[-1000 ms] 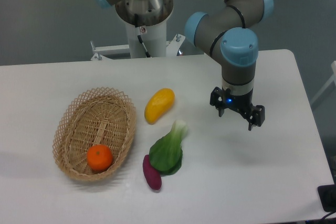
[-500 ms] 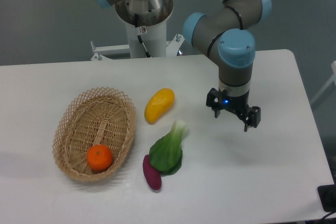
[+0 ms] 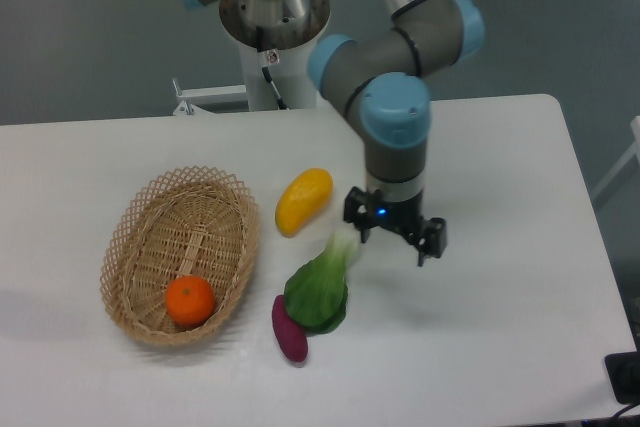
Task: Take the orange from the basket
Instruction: 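Move the open gripper over the wicker basket toward the orange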
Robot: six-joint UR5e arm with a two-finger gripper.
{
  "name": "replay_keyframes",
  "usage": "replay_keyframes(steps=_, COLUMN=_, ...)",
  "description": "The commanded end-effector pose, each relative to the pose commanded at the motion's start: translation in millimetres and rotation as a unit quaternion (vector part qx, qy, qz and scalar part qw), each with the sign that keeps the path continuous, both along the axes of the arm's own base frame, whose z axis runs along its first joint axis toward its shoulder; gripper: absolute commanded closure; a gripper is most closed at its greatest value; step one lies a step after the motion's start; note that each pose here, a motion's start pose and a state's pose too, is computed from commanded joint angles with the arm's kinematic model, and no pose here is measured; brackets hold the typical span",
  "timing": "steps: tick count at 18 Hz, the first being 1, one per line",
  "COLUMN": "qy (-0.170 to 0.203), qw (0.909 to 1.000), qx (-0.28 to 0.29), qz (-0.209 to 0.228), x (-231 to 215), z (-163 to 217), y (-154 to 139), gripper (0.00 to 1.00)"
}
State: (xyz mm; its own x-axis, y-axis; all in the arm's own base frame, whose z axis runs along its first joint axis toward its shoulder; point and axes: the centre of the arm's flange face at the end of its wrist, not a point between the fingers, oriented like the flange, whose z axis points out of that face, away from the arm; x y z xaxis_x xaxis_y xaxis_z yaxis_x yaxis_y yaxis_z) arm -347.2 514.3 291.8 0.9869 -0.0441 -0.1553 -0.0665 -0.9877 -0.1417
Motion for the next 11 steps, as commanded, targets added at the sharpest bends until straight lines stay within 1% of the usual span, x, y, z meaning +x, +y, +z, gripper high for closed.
replay_keyframes(steps=2, qy=-0.002, qw=0.9999, qx=0.001, qz=-0.013, x=21, z=-1, y=15, gripper=0.00)
replay_keyframes(steps=4, qy=-0.005, qw=0.9999, qx=0.013, qz=-0.004, x=37, z=5, y=28, gripper=0.00)
replay_keyframes(steps=5, qy=-0.022, qw=0.9989, qx=0.037, qz=0.019, x=47, z=12, y=40, gripper=0.00)
replay_keyframes(steps=6, qy=-0.035, qw=0.9976, qx=0.050, qz=0.033, x=53, z=15, y=46, gripper=0.00)
replay_keyframes(steps=8, qy=-0.052, qw=0.9956, qx=0.059, qz=0.050, x=79, z=15, y=62, gripper=0.00)
replay_keyframes(steps=10, qy=-0.068, qw=0.9923, qx=0.061, qz=0.083, x=105, z=10, y=75, gripper=0.00)
replay_keyframes(steps=11, qy=-0.082, qw=0.9907, qx=0.065, qz=0.087, x=116, z=8, y=81, gripper=0.00)
